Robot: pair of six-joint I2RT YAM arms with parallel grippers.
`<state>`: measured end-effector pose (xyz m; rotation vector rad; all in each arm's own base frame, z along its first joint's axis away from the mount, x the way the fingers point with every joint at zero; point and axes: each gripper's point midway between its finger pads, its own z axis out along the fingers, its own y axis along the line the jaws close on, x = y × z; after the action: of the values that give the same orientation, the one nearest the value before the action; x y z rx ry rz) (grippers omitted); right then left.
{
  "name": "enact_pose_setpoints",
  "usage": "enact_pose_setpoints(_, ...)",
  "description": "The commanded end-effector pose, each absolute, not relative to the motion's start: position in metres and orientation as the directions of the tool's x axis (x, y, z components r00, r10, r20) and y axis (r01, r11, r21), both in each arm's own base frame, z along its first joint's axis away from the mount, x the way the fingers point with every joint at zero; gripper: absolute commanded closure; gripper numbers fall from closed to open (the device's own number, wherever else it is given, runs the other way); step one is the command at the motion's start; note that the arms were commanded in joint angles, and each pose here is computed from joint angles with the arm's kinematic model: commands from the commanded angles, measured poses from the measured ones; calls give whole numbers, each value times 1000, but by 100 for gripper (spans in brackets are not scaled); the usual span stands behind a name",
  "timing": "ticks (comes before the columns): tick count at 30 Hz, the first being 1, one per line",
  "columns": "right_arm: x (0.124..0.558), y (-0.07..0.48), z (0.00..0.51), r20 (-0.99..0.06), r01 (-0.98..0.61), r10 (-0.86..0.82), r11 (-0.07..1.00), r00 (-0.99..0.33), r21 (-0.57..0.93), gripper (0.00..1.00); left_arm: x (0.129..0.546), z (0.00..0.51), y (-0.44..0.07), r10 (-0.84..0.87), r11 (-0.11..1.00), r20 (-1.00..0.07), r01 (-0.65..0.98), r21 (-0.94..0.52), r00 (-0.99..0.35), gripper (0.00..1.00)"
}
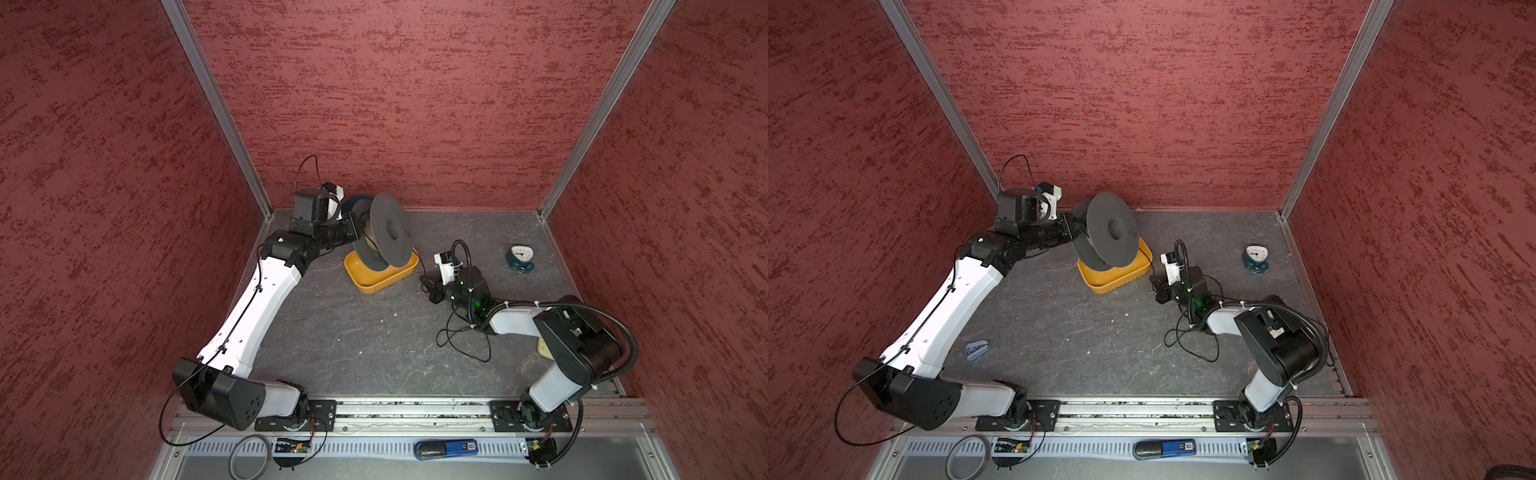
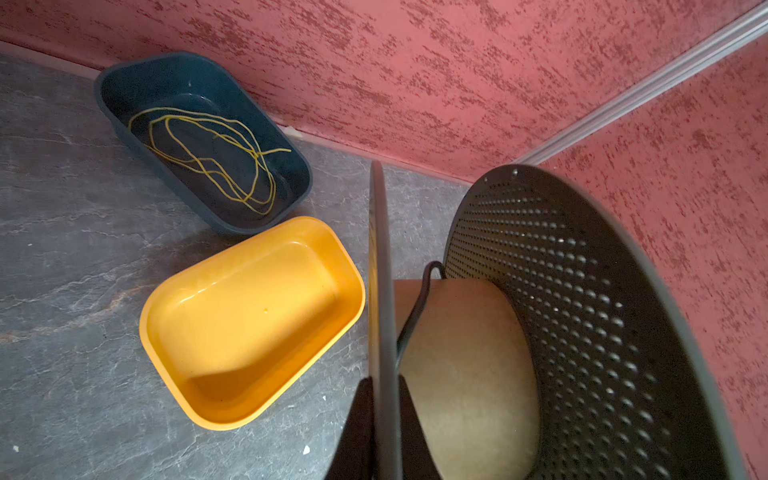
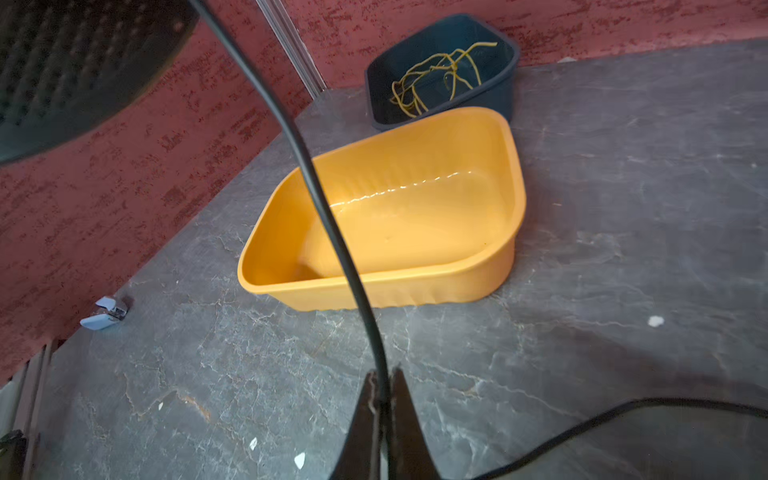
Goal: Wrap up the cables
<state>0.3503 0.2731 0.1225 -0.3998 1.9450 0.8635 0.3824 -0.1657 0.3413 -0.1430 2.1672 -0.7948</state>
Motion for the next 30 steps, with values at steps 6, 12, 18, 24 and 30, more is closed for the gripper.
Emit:
enact_pose_setpoints(6, 311, 303, 131, -876, -613, -42, 731, -480, 301, 100, 426, 365, -167, -489, 809, -737, 73, -583, -466, 100)
enact_pose_setpoints(12, 289, 332, 158, -898, -656, -86, 714, -431, 246, 100, 443, 346, -167, -451, 871, -778, -24, -491, -437, 100)
enact_pose_setpoints(18, 278, 346, 194, -911, -671, -123, 716, -395, 194, 100, 449, 332, -168, -281, 960, -861, -109, -259, -425, 100)
enact_pose_setpoints(24, 281, 337, 235, -924, -644, -114, 748, -364, 162, 100, 447, 324, -178, -115, 990, -893, -126, -66, -436, 100)
enact_pose_setpoints(30, 294, 311, 267, -951, -557, -120, 828, -286, 63, 100, 438, 323, -190, 5, 995, -888, -89, 51, -459, 100)
